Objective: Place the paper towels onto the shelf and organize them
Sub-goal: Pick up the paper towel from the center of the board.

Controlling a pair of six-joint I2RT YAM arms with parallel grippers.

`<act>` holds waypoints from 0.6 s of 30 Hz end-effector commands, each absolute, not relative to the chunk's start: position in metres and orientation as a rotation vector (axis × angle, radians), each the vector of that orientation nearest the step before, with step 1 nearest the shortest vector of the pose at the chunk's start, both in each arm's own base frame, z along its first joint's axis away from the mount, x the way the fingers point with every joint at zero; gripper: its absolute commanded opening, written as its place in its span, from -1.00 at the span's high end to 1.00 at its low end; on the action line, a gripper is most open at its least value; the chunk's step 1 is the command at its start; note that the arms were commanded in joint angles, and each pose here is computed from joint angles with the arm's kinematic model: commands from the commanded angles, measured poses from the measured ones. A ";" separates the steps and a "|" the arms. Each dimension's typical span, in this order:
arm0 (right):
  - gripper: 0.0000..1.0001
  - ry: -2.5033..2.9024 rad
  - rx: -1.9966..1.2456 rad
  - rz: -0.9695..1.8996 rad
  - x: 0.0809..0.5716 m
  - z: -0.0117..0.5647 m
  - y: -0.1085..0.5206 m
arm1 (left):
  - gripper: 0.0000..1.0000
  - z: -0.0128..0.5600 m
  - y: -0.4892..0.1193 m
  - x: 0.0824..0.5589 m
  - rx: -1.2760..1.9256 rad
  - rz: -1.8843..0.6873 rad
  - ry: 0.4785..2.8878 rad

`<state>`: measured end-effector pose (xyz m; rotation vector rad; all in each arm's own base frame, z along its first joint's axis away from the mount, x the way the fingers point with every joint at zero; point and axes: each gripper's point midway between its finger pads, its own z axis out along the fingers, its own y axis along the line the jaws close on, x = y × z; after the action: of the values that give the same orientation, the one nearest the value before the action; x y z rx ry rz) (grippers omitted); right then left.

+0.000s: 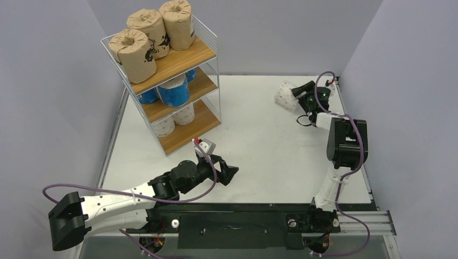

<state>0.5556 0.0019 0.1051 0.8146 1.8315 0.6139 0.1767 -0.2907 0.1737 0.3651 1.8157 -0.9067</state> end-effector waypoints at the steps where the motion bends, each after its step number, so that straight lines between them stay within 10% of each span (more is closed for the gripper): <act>1: -0.35 1.725 0.759 0.700 0.575 0.132 0.002 | -0.94 0.196 -0.295 0.182 0.330 -0.934 1.738; 18: 0.30 1.644 0.759 0.726 0.557 0.148 0.000 | -0.94 0.198 -0.293 0.181 0.319 -0.929 1.730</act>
<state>0.5593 0.0034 0.0980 0.8342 1.7649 0.7154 0.1804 -0.2896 0.1760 0.3429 1.8030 -0.8904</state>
